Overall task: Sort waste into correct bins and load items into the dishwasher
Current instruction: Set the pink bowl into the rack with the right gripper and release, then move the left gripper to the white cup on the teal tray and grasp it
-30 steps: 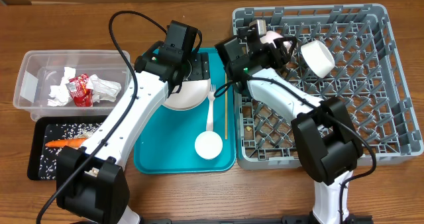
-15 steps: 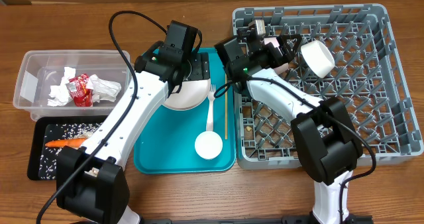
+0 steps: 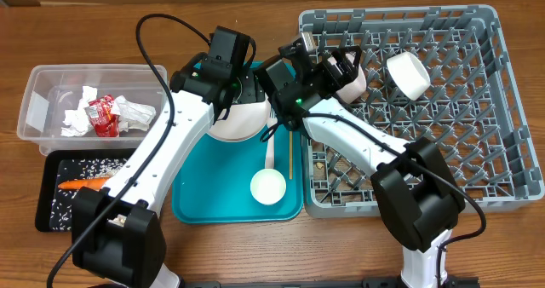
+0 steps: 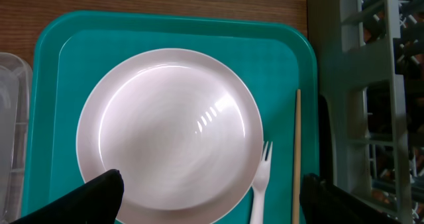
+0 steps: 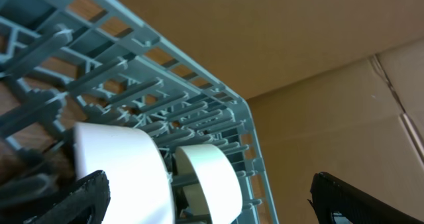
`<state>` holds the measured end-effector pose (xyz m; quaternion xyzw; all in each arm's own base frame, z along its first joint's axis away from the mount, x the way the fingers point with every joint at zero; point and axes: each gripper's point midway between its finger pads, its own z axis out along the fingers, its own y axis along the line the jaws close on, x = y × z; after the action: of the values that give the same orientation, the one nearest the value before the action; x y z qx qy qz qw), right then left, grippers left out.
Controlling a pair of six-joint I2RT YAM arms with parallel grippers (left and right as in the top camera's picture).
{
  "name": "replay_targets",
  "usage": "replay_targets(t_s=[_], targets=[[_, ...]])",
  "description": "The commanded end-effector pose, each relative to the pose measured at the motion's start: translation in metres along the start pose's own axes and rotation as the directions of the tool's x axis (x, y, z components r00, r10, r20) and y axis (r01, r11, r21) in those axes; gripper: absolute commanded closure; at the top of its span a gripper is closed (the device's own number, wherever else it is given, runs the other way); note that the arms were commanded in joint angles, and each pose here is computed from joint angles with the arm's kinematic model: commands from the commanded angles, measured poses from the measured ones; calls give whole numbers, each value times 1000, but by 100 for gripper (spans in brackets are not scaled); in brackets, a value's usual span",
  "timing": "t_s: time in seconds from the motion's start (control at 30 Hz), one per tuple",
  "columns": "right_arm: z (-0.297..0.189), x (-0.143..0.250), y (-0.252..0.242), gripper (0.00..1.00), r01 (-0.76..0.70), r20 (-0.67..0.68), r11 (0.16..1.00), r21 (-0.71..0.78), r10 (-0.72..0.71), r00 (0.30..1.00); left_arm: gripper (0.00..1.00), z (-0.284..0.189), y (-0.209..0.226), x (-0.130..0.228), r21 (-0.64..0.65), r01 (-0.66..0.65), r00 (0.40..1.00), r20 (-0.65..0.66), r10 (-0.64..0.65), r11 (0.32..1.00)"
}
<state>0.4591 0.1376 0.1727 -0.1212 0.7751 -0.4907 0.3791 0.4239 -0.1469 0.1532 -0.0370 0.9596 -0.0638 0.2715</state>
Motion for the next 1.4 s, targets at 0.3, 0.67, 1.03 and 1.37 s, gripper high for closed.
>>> replay_targets(t_s=[0.3,0.67,1.03,1.37], targets=[[-25,10,-2,0,-180,-64,956,-234,169,983,14,3,34,0,-67,108,994,-26,-110,992],[-71,22,-43,0,-463,-286,687,-560,364,886,0,4,47,4,-39,155,984,-78,-157,987],[-105,57,-67,0,-541,-475,422,-728,258,841,0,-9,61,62,-128,120,940,-304,-154,985],[-109,89,-67,0,-513,-512,477,-714,145,847,2,-31,60,111,-160,37,864,-492,-112,986]])
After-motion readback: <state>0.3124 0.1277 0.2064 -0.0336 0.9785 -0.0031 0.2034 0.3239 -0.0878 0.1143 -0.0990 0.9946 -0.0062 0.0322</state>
